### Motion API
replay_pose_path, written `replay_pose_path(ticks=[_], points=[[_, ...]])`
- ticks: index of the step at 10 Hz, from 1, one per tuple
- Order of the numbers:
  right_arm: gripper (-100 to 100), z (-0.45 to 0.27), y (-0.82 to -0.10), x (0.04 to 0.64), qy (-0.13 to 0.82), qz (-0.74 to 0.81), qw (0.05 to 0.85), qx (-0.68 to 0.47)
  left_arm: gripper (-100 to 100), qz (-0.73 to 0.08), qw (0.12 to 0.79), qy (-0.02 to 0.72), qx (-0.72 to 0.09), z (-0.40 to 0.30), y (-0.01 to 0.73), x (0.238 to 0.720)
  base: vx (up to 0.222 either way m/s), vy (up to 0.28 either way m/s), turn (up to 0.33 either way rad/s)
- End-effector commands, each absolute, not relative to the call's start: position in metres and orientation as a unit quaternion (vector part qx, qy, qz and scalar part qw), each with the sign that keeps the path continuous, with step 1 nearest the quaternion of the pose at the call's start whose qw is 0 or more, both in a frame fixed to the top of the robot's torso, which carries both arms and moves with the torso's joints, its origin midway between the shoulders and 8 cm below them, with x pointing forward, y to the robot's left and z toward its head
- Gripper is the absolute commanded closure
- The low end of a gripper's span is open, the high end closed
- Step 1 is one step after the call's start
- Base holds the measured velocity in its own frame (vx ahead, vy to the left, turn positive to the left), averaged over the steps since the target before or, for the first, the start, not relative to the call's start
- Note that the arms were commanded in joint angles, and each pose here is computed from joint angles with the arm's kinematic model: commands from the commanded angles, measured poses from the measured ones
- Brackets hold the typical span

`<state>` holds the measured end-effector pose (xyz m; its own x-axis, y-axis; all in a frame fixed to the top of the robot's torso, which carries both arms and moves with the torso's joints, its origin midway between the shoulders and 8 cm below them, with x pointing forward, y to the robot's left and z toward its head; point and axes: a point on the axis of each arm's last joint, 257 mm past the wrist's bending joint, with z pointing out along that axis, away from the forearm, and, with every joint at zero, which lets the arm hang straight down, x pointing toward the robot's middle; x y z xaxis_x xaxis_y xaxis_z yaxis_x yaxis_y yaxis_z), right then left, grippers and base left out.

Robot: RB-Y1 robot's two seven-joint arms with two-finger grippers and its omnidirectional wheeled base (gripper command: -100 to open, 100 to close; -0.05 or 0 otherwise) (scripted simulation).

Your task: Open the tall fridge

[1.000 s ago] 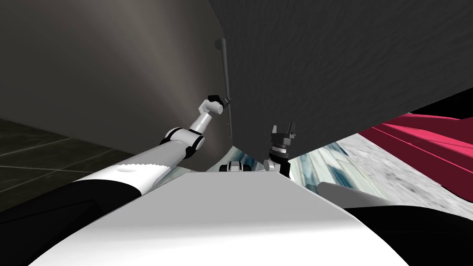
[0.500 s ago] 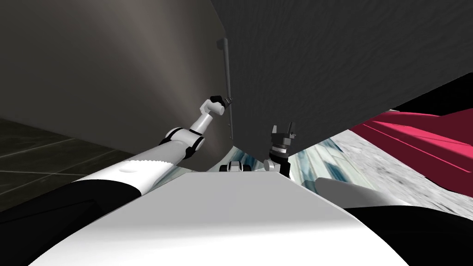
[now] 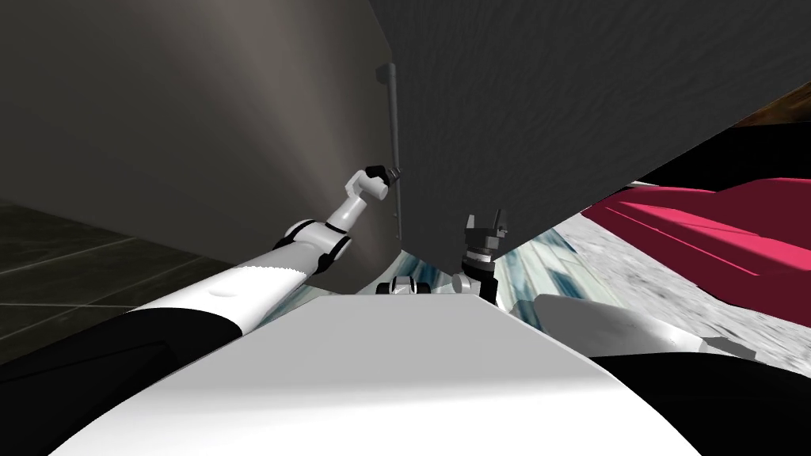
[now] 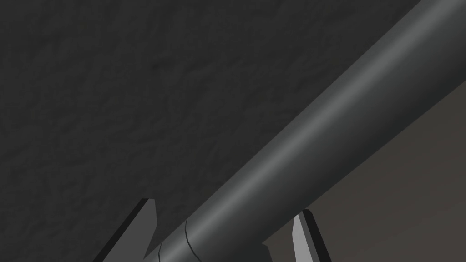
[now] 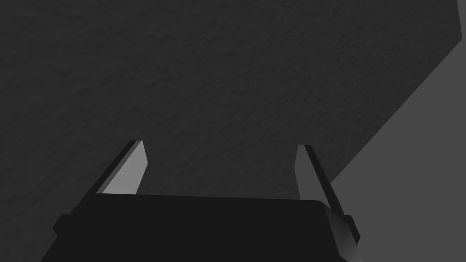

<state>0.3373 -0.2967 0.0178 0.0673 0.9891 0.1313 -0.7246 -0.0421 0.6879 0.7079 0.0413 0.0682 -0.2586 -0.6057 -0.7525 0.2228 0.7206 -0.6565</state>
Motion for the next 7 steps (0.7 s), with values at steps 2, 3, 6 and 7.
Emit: replay_pose_path(ticks=[2,3,6,7], points=[[0,0.018,-0.297,0.337,0.21,0.65,0.659,0.314,100,-0.359,0.596,0.706,-0.128,0.076,0.025,0.697,-0.06,0.059,-0.134],[0,0.018,-0.297,0.337,0.21,0.65,0.659,0.314,100,-0.368,0.592,0.704,-0.136,0.078,0.024,0.696,-0.054,0.043,-0.03],[0,0.018,-0.297,0.337,0.21,0.65,0.659,0.315,100,-0.355,0.595,0.71,-0.123,0.069,0.015,0.689,-0.024,0.009,-0.04],[0,0.018,-0.297,0.337,0.21,0.65,0.659,0.314,100,-0.368,0.593,0.705,-0.126,0.075,0.009,0.685,-0.092,0.065,-0.137]])
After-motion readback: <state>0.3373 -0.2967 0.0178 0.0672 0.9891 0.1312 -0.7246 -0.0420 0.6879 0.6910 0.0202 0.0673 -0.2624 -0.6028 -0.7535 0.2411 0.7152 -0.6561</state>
